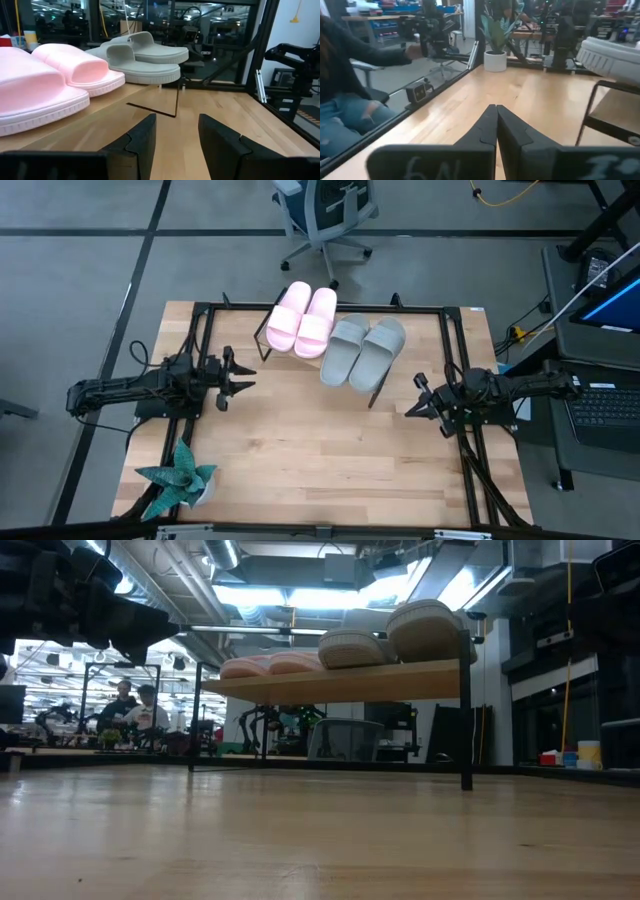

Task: Pick and place slides into the shelf
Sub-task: Return to Home Position

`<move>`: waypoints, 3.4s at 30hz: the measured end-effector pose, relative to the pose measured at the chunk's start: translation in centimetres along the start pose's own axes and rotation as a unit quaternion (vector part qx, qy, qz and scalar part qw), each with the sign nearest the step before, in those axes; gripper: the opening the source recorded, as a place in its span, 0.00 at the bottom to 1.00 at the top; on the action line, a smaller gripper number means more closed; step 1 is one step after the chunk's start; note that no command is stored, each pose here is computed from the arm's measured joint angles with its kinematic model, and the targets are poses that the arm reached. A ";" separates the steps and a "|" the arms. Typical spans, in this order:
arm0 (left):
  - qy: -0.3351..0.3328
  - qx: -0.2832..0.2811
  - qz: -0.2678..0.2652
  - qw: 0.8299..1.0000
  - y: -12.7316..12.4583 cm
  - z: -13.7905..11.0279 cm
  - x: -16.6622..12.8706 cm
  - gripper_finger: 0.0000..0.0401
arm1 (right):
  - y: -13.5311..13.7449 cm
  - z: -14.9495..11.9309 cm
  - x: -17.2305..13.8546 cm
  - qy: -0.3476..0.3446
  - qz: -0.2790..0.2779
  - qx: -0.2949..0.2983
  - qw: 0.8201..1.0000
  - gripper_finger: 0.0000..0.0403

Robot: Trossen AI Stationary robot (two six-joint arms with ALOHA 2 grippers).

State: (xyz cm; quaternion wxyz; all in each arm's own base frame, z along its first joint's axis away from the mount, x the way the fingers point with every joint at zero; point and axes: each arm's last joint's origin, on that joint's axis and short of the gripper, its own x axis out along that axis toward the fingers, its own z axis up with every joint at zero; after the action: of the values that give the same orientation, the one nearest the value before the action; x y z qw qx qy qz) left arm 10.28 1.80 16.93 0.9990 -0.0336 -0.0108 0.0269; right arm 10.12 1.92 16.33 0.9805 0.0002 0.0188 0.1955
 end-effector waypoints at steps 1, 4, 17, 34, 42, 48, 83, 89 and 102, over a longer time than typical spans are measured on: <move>0.000 0.000 0.000 1.000 0.0 0.0 0.0 0.35 | 0.0 0.0 0.0 -0.001 -0.004 -0.001 1.000 0.02; 0.000 0.001 0.002 1.000 0.0 0.0 0.0 0.35 | -0.1 0.0 0.0 0.002 -0.008 -0.013 1.000 0.02; 0.001 0.001 0.003 1.000 0.0 0.0 0.0 0.35 | -0.3 0.4 0.0 -0.018 -0.048 -0.032 0.998 0.02; 0.001 0.001 0.003 1.000 0.0 0.0 0.0 0.35 | -0.8 0.3 -0.1 -0.008 -0.138 -0.044 0.989 0.02; 0.001 0.001 0.003 1.000 0.0 0.0 0.0 0.35 | -0.8 0.3 -0.1 -0.008 -0.138 -0.043 0.989 0.02; 0.001 0.001 0.004 1.000 0.0 0.0 0.0 0.35 | -0.8 0.3 -0.1 -0.008 -0.138 -0.044 0.989 0.02; 0.001 0.001 0.003 1.000 0.0 0.0 0.0 0.35 | -0.8 0.3 -0.1 -0.009 -0.138 -0.044 0.989 0.02; 0.001 0.001 0.003 1.000 0.0 0.0 0.0 0.35 | -0.8 0.3 -0.1 -0.009 -0.138 -0.044 0.989 0.02; 0.001 0.001 0.003 1.000 0.0 0.0 0.0 0.35 | -0.8 0.3 -0.1 -0.009 -0.138 -0.044 0.989 0.02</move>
State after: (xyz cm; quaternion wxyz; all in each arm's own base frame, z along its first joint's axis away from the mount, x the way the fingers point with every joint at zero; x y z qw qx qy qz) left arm 10.28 1.82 16.91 0.9990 -0.0326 -0.0096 0.0302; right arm 10.33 1.14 16.60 0.9973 -0.0437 0.0016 0.0586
